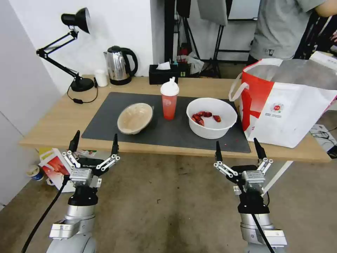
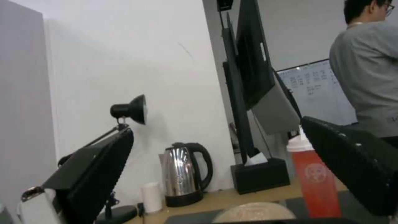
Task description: Pick up the trash from the table and place it into the takeout bag.
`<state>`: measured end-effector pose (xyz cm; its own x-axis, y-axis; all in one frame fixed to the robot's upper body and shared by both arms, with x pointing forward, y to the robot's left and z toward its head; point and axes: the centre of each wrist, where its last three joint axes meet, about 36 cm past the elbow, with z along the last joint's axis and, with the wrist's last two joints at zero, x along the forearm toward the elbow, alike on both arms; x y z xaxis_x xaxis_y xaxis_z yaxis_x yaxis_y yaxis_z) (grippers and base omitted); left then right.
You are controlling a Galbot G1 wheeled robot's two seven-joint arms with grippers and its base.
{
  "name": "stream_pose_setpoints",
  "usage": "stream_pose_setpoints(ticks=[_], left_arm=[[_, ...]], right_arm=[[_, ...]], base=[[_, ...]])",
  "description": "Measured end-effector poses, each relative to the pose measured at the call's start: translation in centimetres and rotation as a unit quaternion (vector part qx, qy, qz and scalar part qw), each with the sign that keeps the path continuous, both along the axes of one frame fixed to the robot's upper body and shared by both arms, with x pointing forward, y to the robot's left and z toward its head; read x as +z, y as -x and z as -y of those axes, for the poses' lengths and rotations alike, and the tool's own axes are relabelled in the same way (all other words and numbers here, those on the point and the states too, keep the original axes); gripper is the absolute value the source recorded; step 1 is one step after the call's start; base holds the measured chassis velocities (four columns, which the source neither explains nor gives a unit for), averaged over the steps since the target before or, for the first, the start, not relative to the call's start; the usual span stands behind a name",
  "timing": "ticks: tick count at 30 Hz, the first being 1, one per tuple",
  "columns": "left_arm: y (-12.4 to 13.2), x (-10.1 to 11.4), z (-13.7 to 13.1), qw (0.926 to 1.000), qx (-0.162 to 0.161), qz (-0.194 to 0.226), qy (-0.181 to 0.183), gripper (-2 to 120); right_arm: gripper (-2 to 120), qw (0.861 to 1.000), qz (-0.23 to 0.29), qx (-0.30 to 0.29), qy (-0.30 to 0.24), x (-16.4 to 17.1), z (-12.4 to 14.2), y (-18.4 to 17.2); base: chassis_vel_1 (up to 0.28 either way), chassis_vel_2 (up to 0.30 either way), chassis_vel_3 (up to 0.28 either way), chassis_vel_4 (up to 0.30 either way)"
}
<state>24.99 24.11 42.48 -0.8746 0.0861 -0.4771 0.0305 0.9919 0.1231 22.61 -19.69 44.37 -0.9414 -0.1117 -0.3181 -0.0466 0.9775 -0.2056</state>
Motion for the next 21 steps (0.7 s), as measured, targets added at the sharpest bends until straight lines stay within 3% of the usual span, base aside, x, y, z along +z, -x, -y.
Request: stream_pose_setpoints(ticks=[14, 21], left_arm=[[-0.1, -0.4, 0.3, 1.0, -0.002, -0.004, 0.001, 100], [0.0, -0.3, 0.3, 1.0, -0.001, -0.003, -0.001, 100]], right_arm=[[100, 0.994, -0.042, 0.075, 0.066, 3.3, 5.7, -3.4], [100, 0.988, -0.058, 0.102, 0.099, 6.5, 8.2, -6.2]], base=[[0.0, 0.0, 0.0, 0.0], [0.0, 0.0, 0.0, 0.0]])
